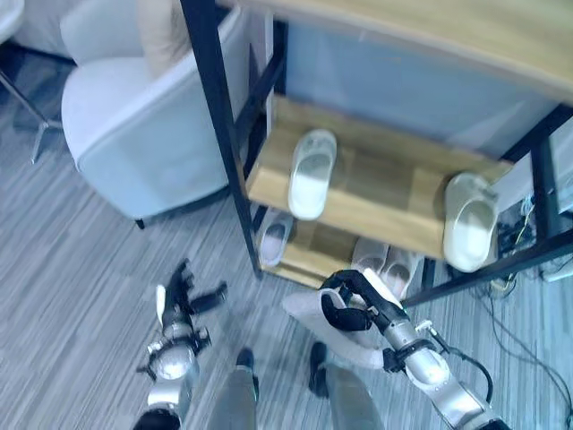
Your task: Arrange the slippers neatly on the shoe rack.
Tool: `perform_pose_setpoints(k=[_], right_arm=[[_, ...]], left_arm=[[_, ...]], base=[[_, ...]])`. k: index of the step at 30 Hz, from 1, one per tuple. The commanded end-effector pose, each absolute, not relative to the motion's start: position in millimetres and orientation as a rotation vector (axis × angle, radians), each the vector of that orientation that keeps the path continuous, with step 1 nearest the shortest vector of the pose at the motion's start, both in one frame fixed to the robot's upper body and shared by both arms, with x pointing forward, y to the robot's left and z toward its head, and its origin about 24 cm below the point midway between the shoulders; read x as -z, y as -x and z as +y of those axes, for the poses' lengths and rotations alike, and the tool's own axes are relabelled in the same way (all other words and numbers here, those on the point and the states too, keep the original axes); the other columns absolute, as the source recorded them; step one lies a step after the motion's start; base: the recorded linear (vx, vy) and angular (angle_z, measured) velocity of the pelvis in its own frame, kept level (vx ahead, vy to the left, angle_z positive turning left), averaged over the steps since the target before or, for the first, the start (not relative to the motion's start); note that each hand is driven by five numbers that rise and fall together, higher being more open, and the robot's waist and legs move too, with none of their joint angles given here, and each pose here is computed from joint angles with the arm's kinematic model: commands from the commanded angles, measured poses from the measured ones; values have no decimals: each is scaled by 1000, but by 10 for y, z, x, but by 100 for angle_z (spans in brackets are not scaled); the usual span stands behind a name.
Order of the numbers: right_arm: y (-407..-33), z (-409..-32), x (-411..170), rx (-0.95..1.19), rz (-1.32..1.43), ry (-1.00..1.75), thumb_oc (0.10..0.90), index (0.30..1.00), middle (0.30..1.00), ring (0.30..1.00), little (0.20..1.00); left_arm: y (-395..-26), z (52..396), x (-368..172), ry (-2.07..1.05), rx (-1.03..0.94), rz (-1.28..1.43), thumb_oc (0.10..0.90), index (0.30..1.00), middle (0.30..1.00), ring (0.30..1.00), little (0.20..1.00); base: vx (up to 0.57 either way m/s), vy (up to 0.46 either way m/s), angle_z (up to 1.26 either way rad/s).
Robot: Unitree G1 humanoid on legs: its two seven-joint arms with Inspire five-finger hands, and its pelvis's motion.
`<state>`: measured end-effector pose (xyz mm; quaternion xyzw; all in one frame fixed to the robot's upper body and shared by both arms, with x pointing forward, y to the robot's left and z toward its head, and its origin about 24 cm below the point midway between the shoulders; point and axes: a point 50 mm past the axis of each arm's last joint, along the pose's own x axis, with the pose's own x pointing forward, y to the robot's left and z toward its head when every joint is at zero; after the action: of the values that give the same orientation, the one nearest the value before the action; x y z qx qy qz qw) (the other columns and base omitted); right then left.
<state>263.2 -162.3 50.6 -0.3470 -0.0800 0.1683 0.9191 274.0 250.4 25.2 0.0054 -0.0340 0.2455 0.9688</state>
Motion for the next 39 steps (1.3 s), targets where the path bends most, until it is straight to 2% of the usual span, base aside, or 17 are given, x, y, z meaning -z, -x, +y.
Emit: perform_pose_setpoints(k=[1,4,5,7,8,12,13,15,16,25,31,39], right_arm=[[-2857,-1425,-1208,-250,-529,685,400,300,300,300,300],[-3087,-1405,-1533,-130,-636,689,400,300,300,300,300],[-3231,-1379,-1797,-45,-721,714,400,300,300,300,300],[-3305,-1371,-1965,5,-776,740,400,300,300,300,300],[-3505,-1462,-2343,134,-830,788,400,300,300,300,300],[-3640,-1537,-2689,219,-856,763,400,300,300,300,300],[-3683,-1620,-2929,286,-882,803,400,300,300,300,300],[-3685,-1618,-2979,292,-895,825,400,300,300,300,300],[-3713,-1759,-3108,369,-894,874,400,300,300,300,300],[-3633,-2087,-3604,506,-941,897,400,300,300,300,300],[-3539,-2312,-3726,563,-959,849,400,300,300,300,300],[-3521,-2423,-3797,574,-948,913,400,300,300,300,300]], left_arm=[[-2756,2640,-620,-14,-624,-295,800,900,900,900,900],[-2762,2739,-773,10,-737,-361,800,900,900,900,900],[-2766,2834,-778,11,-823,-357,800,900,900,900,900],[-2776,2891,-818,19,-867,-368,800,900,900,900,900],[-2783,3057,-885,36,-962,-374,800,900,900,900,900],[-2811,3176,-1003,65,-1024,-399,800,900,900,900,900],[-2808,3241,-1071,93,-1066,-423,800,900,900,900,900],[-2805,3248,-1089,90,-1070,-428,800,900,900,900,900],[-2815,3262,-1151,75,-1081,-449,800,900,900,900,900],[-2715,3260,-1264,-52,-1081,-524,800,900,900,900,900],[-2593,3214,-1143,-158,-1054,-508,800,900,900,900,900],[-2529,3252,-982,-210,-1024,-440,800,900,900,900,900]], base=[[-123,-25,-22],[-122,-26,-30],[-87,-25,-20],[-52,-47,-19],[-27,-54,-7],[39,-26,9],[82,-21,10],[118,-28,16],[135,-28,16],[76,-4,11],[7,-4,4],[5,13,-3]])
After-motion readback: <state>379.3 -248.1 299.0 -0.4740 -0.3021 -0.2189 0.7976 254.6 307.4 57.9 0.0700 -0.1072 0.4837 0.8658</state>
